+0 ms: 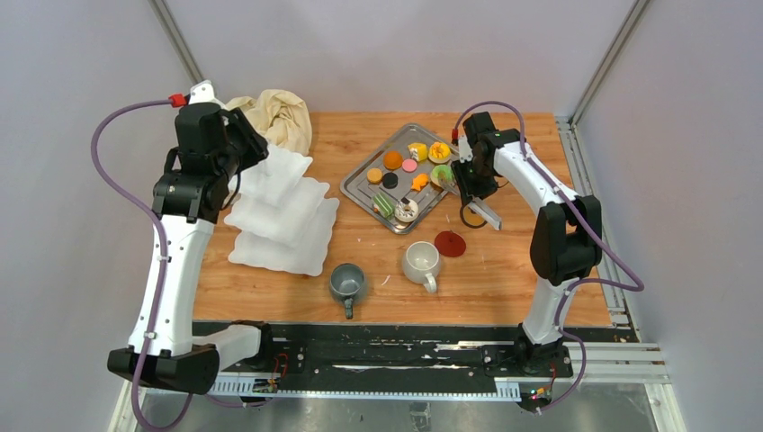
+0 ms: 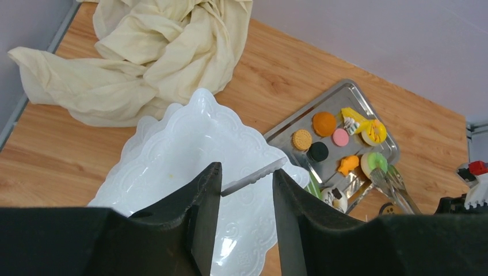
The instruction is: Serve the afternoon tea
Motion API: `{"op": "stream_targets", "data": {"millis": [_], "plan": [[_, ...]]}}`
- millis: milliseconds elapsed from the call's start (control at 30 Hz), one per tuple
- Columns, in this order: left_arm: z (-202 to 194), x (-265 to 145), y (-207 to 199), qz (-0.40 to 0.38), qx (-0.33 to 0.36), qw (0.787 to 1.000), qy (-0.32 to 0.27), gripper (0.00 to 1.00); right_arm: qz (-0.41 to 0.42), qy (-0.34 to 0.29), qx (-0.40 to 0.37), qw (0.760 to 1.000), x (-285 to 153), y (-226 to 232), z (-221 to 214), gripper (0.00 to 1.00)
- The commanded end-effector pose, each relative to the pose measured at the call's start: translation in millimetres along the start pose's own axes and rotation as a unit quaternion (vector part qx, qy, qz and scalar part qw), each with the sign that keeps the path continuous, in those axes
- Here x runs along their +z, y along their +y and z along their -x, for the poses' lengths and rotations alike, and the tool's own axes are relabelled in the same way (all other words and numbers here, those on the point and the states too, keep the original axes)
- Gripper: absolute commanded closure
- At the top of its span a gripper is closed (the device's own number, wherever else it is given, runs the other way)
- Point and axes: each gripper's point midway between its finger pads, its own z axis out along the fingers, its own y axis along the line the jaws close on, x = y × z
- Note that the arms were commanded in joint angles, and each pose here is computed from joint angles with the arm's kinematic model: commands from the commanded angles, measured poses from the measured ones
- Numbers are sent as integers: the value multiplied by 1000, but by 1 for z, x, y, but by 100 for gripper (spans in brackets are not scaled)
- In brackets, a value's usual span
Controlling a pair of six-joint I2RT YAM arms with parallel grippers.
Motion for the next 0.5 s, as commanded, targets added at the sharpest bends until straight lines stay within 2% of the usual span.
{"op": "stream_targets", "data": {"millis": [0, 267, 467], "plan": [[13, -13, -6, -21, 14, 999, -28, 61, 4, -13, -11, 1000, -13, 6, 0, 95], [5, -18, -2, -23, 62, 998, -9, 70, 6, -14, -10, 1000, -12, 7, 2, 95], [6, -18, -5, -35, 86, 996, -8, 82, 6, -13, -8, 1000, -12, 7, 1, 96]]}}
